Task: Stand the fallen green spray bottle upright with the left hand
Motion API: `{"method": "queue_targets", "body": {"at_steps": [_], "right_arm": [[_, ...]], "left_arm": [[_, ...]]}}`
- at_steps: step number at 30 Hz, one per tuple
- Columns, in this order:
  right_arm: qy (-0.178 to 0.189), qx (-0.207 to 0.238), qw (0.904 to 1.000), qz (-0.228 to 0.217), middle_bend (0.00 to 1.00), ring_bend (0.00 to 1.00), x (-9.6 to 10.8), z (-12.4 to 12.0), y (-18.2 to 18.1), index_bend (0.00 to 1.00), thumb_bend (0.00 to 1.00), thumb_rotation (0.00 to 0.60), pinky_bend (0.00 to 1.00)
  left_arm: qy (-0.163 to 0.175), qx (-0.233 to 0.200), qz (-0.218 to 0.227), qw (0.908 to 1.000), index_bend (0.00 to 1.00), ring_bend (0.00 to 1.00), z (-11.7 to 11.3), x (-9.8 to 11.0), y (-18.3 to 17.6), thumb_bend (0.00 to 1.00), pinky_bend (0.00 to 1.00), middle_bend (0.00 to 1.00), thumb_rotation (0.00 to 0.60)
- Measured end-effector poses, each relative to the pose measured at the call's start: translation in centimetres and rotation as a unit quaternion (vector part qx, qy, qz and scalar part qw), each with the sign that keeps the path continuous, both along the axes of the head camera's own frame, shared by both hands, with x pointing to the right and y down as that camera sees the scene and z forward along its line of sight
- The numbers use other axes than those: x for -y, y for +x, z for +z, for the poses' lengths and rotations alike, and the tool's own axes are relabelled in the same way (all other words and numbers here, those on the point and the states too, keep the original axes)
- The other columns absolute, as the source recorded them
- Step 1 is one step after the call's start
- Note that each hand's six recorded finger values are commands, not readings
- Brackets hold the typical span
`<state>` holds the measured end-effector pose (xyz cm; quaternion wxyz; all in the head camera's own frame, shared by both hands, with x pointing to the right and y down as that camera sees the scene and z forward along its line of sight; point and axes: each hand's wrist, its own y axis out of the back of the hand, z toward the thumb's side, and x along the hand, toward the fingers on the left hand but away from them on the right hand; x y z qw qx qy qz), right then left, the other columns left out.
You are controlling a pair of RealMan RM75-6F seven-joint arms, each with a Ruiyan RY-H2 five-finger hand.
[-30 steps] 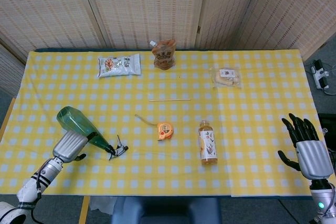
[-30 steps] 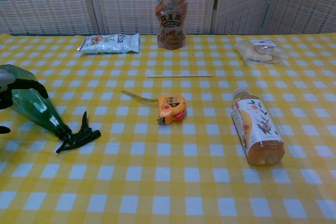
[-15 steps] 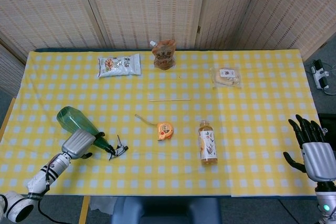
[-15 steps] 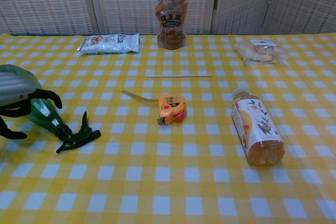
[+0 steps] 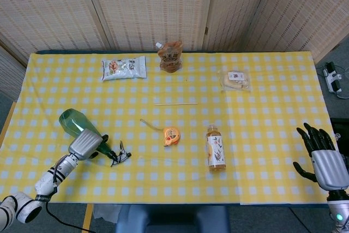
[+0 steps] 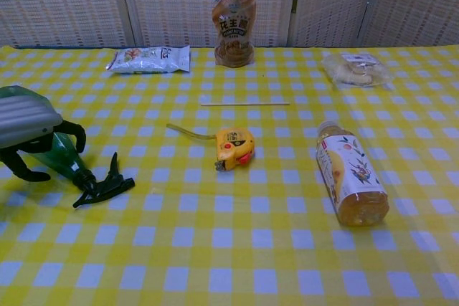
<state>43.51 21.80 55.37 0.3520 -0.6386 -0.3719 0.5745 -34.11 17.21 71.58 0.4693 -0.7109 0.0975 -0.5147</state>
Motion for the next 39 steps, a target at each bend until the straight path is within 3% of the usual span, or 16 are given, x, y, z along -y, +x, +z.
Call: {"method": "queue_targets", "body": {"at_steps": [3, 9, 15, 19, 25, 28, 29, 35, 39], "right_arm": [[-0.003, -0.001, 1.0, -0.001, 0.0, 0.0, -0.1, 0.1, -0.1, 0.0, 0.31, 0.6, 0.0], [-0.011, -0.002, 0.9999, -0.004, 0.0, 0.0, -0.2, 0.5, -0.3, 0.0, 0.31, 0.6, 0.0], [-0.014, -0.002, 0.9999, -0.008, 0.0, 0.0, -0.5, 0.7, -0.5, 0.0, 0.31, 0.6, 0.0], [-0.027, -0.004, 0.9995, -0.014, 0.0, 0.0, -0.7, 1.2, -0.7, 0.0, 0.31, 0.6, 0.0], [-0.037, 0.001, 0.999, -0.025, 0.0, 0.0, -0.9, 1.7, -1.4, 0.0, 0.31, 0.6, 0.0], [-0.05, 0.013, 0.998, -0.036, 0.0, 0.0, -1.3, 2.1, -2.0, 0.0, 0.31, 0.6, 0.0], [-0.052, 0.013, 0.9978, -0.038, 0.0, 0.0, -1.4, 2.2, -2.0, 0.0, 0.31, 0.6, 0.0], [-0.061, 0.014, 0.9972, -0.041, 0.0, 0.0, -1.5, 2.7, -2.2, 0.0, 0.31, 0.6, 0.0], [-0.063, 0.017, 0.9969, -0.044, 0.0, 0.0, -1.6, 2.8, -2.3, 0.0, 0.31, 0.6, 0.0]], "left_arm": [[0.029, -0.009, 0.002, 0.9995, 0.77, 1.0, 0.0, 0.5, 0.1, 0.44, 1.0, 1.0, 0.6], [0.076, -0.062, -0.021, 0.9949, 0.78, 1.0, -1.7, 1.4, 0.2, 0.47, 1.0, 1.0, 0.6], [0.059, -0.13, -0.095, 0.9852, 0.79, 1.0, -4.1, 2.0, -0.4, 0.49, 1.0, 1.0, 0.6], [0.035, -0.175, -0.16, 0.9708, 0.8, 1.0, -6.7, 2.8, -1.2, 0.5, 1.0, 1.0, 0.6], [-0.024, -0.254, -0.255, 0.9328, 0.8, 1.0, -11.2, 3.9, -2.3, 0.5, 1.0, 1.0, 0.6], [-0.063, -0.292, -0.298, 0.9066, 0.8, 1.0, -13.0, 4.4, -3.2, 0.51, 1.0, 1.0, 0.6], [-0.083, -0.31, -0.32, 0.8917, 0.8, 1.0, -13.9, 4.6, -3.6, 0.51, 1.0, 1.0, 0.6], [-0.142, -0.341, -0.388, 0.8443, 0.8, 1.0, -17.0, 5.2, -5.1, 0.54, 1.0, 1.0, 0.6], [-0.174, -0.331, -0.415, 0.8297, 0.8, 1.0, -17.1, 4.9, -5.4, 0.55, 1.0, 1.0, 0.6]]}}
